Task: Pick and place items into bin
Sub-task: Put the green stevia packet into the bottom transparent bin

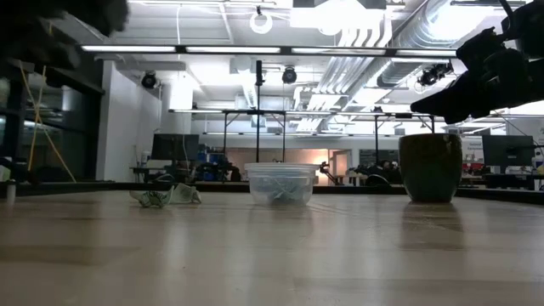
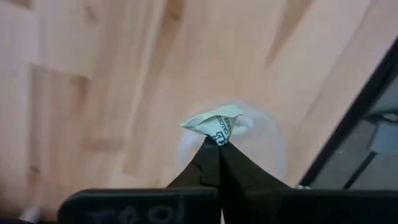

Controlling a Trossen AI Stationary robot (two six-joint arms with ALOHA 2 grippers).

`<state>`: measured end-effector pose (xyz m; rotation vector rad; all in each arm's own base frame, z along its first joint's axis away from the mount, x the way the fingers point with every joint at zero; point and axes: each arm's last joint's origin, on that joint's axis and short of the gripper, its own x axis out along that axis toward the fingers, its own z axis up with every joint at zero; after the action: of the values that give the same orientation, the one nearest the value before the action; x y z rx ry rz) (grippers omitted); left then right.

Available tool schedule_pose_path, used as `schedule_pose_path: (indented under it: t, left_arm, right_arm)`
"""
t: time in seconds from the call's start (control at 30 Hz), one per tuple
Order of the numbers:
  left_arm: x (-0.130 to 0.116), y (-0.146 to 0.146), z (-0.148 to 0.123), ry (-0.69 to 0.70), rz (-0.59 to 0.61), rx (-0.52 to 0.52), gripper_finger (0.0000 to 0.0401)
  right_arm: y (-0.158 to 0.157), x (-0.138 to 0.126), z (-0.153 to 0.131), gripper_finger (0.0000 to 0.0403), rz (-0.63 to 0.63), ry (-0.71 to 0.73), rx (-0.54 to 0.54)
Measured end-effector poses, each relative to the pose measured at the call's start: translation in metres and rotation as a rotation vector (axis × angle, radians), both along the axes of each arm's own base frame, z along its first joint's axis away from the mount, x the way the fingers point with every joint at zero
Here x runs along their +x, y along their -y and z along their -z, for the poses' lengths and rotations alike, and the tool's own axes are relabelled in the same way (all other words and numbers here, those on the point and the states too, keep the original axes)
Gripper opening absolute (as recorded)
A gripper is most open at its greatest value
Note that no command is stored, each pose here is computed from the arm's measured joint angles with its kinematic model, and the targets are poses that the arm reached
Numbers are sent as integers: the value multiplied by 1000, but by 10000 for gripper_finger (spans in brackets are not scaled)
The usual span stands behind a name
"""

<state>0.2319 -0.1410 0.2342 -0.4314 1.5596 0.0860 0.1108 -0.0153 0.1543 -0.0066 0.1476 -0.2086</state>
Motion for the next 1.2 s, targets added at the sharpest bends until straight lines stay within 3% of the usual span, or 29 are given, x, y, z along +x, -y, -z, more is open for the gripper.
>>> schedule_pose_path:
  t: [0.13, 0.47, 0.6, 0.67, 0.73, 0.83, 1.0, 1.1, 1.2]
  left_arm:
    - [-12, 19, 0, 5, -17, 25, 30]
    - [-21, 31, 0, 10, -81, 58, 139]
    - [-12, 18, 0, 150, -38, 236, 161]
    - [-4, 6, -1, 233, -77, 364, 169]
    - [6, -11, -1, 251, -129, 414, 177]
    - [23, -38, 4, 254, -122, 401, 195]
    - [49, -73, 20, 388, 18, 302, 239]
    - [53, -88, 26, 400, 67, 251, 268]
    - [47, -97, 34, 345, 89, 267, 287]
  right_arm:
    - [0, 0, 0, 12, 0, 0, 0]
    - [0, 0, 0, 12, 1, 1, 5]
    - [0, 0, 0, 12, 1, 0, 2]
    - [0, 0, 0, 12, 0, 0, 1]
    - [0, 0, 0, 12, 0, 2, 0]
    - [0, 0, -2, 12, 0, 18, -2]
    - [0, 0, -2, 12, 0, 23, -3]
    - [0, 0, -2, 12, 0, 23, -3]
    - [0, 0, -2, 12, 0, 23, -4]
